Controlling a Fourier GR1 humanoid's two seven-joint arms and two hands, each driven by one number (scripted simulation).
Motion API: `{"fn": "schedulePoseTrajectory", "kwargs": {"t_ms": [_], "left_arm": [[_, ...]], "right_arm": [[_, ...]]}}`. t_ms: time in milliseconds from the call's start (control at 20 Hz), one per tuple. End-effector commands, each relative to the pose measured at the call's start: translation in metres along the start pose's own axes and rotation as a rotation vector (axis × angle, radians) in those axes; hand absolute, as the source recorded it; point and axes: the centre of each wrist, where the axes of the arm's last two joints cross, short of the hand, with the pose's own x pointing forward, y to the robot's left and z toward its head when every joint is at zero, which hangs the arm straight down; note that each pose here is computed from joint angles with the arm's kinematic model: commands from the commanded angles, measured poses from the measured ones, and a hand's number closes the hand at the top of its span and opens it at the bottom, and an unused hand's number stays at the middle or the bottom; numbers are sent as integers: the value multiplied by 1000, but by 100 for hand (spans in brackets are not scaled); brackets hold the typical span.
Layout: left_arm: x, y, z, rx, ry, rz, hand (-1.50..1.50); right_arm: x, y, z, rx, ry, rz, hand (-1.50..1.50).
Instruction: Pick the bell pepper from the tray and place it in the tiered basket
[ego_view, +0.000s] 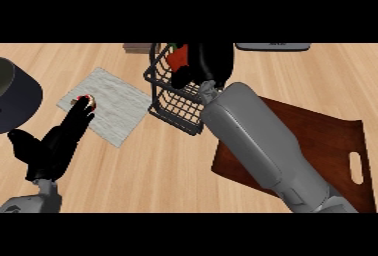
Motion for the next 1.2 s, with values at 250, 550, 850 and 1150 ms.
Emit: {"fn": "schedulePoseTrajectory", "kwargs": {"t_ms": [250,550,850,1150], "left_arm": [[-14,-6,-11,0,-18,-7,0],[2,2,-6,-5,3,3,0],[-6,0,-7,-19,5,-11,0],[1,-2,-9,3,5,5,0]], "right_arm": [[-9,28,-14,-124,22,-118,-150],[-8,18,-40,-104,10,-122,-150],[-6,12,-37,-193,72,-363,-150],[-7,-9,-38,-243,120,-616,-150]]}}
